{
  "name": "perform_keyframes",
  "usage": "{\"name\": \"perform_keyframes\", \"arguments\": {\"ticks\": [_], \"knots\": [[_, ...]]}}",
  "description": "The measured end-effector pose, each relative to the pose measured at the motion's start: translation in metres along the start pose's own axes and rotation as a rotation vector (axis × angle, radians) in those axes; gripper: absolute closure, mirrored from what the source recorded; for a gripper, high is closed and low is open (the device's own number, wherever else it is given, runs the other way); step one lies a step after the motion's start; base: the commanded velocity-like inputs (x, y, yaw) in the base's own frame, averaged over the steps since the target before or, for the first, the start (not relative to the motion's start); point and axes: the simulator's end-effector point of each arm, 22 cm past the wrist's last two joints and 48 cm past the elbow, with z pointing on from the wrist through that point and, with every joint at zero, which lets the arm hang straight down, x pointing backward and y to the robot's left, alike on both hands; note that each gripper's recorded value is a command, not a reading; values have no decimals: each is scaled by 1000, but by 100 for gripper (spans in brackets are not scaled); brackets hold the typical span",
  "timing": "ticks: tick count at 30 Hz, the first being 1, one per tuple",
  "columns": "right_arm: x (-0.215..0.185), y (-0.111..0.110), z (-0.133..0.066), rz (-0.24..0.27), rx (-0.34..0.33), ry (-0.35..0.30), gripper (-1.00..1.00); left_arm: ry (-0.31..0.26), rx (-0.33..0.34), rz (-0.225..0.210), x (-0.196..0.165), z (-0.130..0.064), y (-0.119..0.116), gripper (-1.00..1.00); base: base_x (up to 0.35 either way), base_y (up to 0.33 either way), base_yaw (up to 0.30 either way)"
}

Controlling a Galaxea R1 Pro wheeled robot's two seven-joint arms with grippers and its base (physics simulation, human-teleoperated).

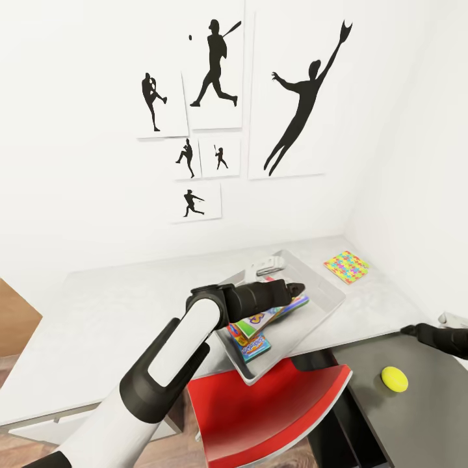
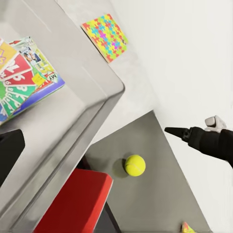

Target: Put all the toys in the child's room - the three board games (two on the bed and one on the table), the two jigsaw puzzles on the table, and the tennis ball on the table - inside the toy box on the table in the child's room.

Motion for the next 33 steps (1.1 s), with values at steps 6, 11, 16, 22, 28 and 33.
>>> {"name": "perform_keyframes", "arguments": {"ticks": [6,11,16,22,28,33], "knots": [[4,-6,5,9,30,16,-100,17,21,-18,3,0,-5,-100,0,0,0],[8,-2,8,10,33,27,-100,23,42,-24,4,0,-10,-100,0,0,0],[15,8,14,10,22,40,-100,26,72,-29,5,-1,-16,-100,0,0,0],[21,14,19,9,17,52,-100,28,115,-47,5,0,-24,-100,0,0,0],[26,17,24,7,15,64,-100,46,273,-119,5,-5,-53,-100,0,0,0],[29,17,28,6,17,71,-100,50,431,-162,3,-15,-80,-100,0,0,0]]}}
